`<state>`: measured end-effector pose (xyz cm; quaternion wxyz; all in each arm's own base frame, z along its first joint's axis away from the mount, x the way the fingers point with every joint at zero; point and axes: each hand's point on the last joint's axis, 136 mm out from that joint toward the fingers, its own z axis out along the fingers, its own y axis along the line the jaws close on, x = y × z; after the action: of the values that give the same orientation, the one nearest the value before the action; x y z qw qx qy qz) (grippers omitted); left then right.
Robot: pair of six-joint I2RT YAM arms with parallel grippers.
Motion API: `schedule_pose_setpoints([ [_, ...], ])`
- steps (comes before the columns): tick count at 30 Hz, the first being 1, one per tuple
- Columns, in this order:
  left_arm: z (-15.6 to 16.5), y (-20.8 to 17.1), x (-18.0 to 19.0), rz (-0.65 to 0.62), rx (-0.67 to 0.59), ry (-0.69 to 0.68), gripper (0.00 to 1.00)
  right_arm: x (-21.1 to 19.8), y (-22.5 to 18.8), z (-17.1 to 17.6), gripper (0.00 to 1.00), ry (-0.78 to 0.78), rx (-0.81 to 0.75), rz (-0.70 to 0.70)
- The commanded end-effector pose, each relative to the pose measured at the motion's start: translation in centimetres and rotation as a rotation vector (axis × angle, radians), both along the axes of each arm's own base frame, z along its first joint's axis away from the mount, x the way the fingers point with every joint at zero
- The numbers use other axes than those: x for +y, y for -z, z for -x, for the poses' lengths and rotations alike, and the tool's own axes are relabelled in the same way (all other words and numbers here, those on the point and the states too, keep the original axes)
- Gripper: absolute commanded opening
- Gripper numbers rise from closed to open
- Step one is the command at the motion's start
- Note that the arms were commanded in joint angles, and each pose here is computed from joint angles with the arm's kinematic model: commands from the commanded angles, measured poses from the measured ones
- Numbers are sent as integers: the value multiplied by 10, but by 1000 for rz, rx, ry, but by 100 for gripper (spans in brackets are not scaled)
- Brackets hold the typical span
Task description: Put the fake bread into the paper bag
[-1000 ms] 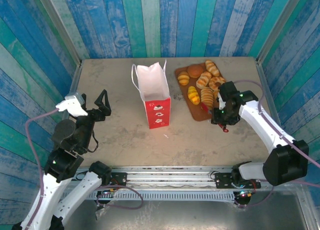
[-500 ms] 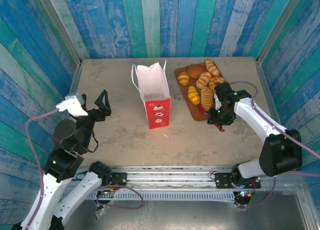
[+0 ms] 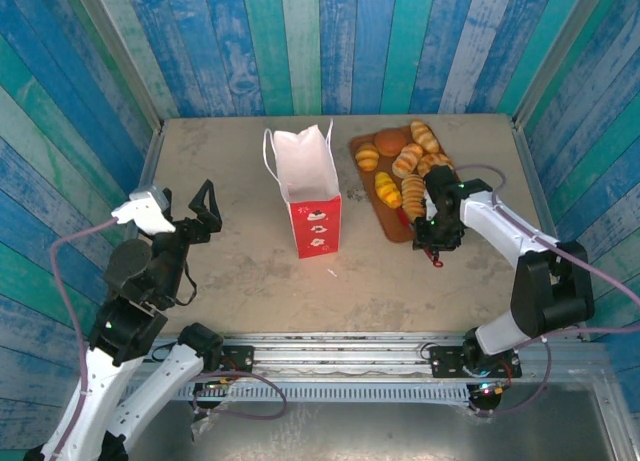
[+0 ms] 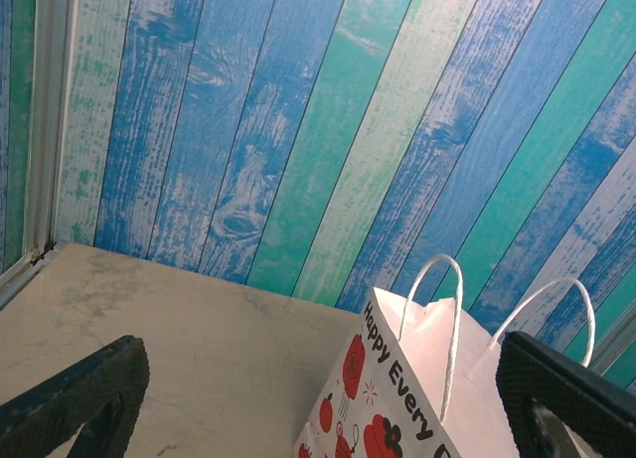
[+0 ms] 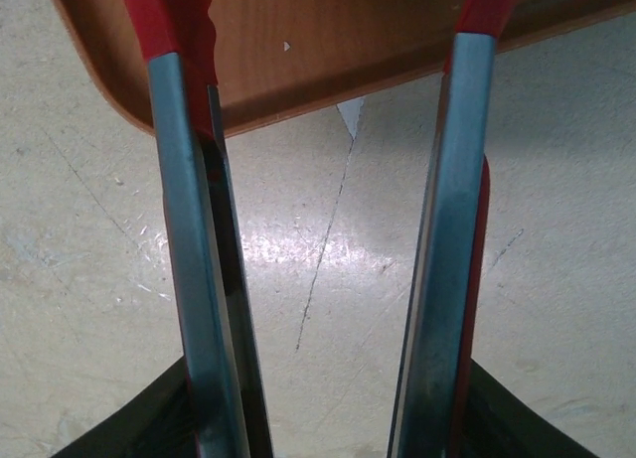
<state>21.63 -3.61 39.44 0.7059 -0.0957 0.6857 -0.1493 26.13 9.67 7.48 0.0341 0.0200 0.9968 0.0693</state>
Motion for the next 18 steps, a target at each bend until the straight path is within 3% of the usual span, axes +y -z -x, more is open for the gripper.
schedule_pose_setpoints([
  [1, 5, -2, 5, -12, -5, -16, 94, -1, 1, -4, 48, 1, -13, 3],
  [18, 0, -6, -2, 2, -13, 7, 94, -14, -27, 12, 21, -9, -69, 38],
])
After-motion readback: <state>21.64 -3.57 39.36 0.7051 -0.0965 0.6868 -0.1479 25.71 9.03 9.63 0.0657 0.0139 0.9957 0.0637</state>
